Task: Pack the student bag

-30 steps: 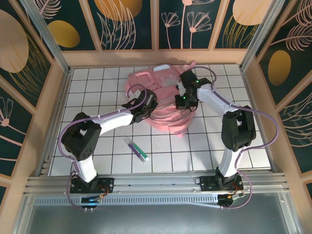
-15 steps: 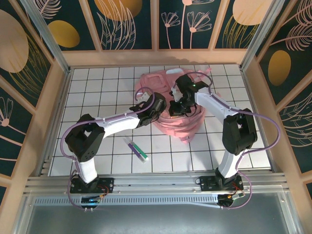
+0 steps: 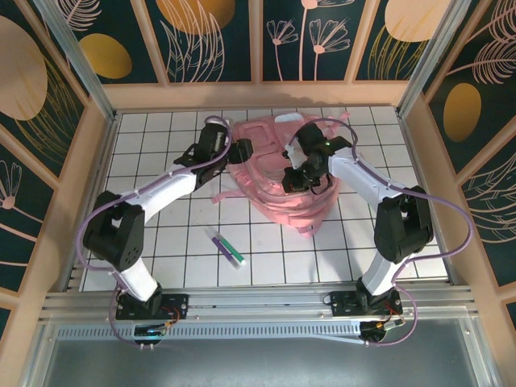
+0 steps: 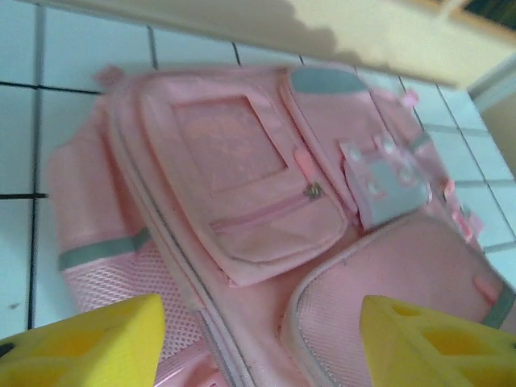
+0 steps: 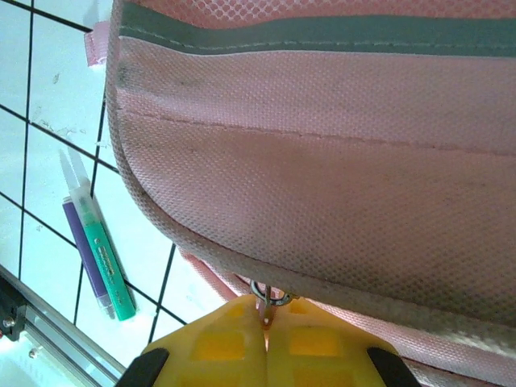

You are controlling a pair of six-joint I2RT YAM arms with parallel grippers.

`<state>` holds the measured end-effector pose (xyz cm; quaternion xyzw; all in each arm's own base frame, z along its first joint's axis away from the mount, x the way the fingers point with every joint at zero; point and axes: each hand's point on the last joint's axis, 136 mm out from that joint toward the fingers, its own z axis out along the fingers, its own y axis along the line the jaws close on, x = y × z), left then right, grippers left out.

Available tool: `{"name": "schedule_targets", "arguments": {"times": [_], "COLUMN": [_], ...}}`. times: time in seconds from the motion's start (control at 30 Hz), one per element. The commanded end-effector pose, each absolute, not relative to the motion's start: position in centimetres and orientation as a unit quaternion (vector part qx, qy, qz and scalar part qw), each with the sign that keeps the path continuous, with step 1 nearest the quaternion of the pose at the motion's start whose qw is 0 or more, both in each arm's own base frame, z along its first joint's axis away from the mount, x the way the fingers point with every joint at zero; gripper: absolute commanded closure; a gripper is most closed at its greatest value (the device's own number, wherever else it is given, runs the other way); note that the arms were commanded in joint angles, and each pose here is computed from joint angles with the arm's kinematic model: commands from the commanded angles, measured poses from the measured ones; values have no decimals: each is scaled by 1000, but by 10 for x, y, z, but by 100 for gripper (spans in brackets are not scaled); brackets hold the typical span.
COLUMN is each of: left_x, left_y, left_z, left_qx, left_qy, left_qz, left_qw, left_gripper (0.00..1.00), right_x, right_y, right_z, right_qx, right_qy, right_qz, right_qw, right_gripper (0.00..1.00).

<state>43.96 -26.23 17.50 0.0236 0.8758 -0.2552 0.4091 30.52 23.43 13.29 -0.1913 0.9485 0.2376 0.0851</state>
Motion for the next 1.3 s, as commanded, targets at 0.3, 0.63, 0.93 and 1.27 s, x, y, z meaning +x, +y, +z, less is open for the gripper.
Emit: {"name": "schedule_targets", "arguments": {"times": [0.3, 0.63, 0.93, 1.27], "left_x": [385, 404, 393, 385], "left_y": [-309, -309, -329, -346], "left_z": [158, 139, 119, 126], "left_qx": [597, 736, 787, 805], "left_qy": [626, 503, 441, 411], "left_qz": [-129, -47, -68, -95], "left_qw": [484, 451, 426, 418], "left_gripper": [26, 27, 31, 100], "right_x": [304, 304, 303, 315], "right_y": [219, 215, 215, 200], "right_z": [148, 152, 150, 142], "right_qx": [-205, -212, -215, -188], "right_qy": [950, 949, 948, 959], "right_qz": [211, 201, 205, 176], "right_qw": [108, 116, 115, 116], "right_gripper": [100, 100, 100, 100]}}
